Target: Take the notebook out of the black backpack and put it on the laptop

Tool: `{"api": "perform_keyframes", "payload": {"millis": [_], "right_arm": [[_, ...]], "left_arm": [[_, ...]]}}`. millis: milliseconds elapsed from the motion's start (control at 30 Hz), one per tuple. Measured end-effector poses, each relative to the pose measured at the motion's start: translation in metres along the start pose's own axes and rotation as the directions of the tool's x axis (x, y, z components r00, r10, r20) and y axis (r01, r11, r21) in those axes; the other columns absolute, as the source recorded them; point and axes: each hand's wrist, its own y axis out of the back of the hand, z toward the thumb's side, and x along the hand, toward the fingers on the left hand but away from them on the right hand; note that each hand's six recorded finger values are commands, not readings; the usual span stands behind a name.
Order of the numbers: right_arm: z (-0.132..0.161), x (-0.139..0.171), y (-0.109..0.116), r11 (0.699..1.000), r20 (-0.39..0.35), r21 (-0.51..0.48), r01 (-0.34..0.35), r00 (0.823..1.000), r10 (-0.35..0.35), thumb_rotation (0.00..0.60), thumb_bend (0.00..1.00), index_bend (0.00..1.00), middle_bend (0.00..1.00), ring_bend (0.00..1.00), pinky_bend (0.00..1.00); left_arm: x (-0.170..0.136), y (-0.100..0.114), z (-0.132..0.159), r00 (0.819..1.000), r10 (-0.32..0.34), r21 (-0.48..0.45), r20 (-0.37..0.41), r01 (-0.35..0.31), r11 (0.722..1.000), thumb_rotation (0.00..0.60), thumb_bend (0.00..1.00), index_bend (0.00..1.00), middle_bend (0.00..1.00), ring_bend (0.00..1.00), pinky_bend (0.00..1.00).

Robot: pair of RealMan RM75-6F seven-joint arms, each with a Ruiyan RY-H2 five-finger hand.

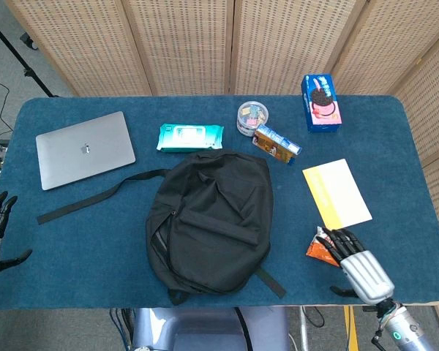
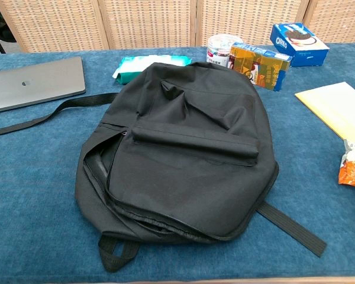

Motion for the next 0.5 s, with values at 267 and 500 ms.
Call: {"api": "perform_keyframes", "payload": {"millis": [267,500], "right_arm": [[0.062,-0.057,-0.014,0.995,-0.254,-0.055,-0.081,0.965,0.064,0.600,0.00,0.11,0.13,0.10,0.19],[0.098,-0.088,-0.030,0.981,-0.312,-0.122,-0.154,0.944,0.109,0.600,0.00,0.11,0.13,0.11,0.19]], "left_arm": [[0.004,-0.004,-0.007,0.999,0.001,0.028,-0.032,0.000,1.000,0.600,0.00,0.00,0.00,0.00,0.00],[0.008,-0.008,-0.013,0.998,-0.009,0.036,-0.056,0.011,0.999,0.600,0.00,0.00,0.00,0.00,0.00]]}}
